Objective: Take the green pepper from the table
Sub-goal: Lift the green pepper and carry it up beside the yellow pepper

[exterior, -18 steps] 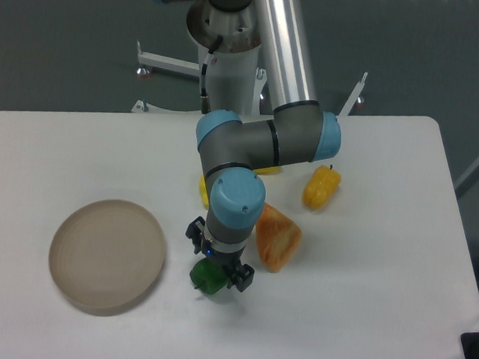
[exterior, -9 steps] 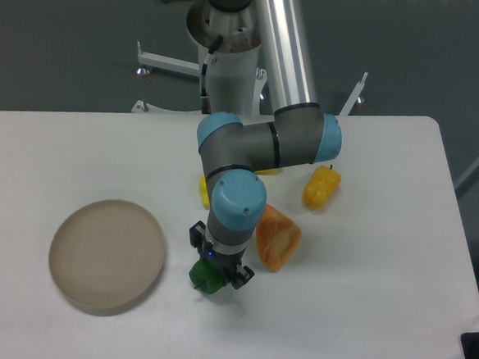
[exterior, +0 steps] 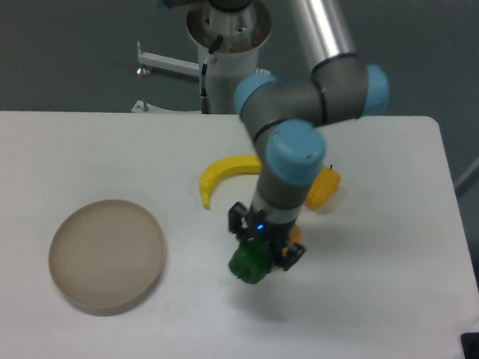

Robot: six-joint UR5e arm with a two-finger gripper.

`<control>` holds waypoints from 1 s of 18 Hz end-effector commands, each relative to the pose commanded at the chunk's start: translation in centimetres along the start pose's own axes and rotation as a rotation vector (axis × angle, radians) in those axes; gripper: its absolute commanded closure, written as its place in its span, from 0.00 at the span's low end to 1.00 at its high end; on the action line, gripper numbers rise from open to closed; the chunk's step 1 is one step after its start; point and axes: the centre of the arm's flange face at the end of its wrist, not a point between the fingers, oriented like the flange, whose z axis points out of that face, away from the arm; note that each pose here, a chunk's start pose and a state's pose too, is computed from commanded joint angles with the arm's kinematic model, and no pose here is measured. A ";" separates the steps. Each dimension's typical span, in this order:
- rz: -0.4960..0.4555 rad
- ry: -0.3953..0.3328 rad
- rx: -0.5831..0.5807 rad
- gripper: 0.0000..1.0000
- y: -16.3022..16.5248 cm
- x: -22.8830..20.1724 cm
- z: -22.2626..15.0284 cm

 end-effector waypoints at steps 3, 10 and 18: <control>-0.023 0.024 -0.029 0.92 2.8 -1.6 -0.8; 0.190 0.089 -0.164 0.92 9.7 -4.5 -3.5; 0.356 0.062 -0.243 0.92 10.2 -5.9 -3.2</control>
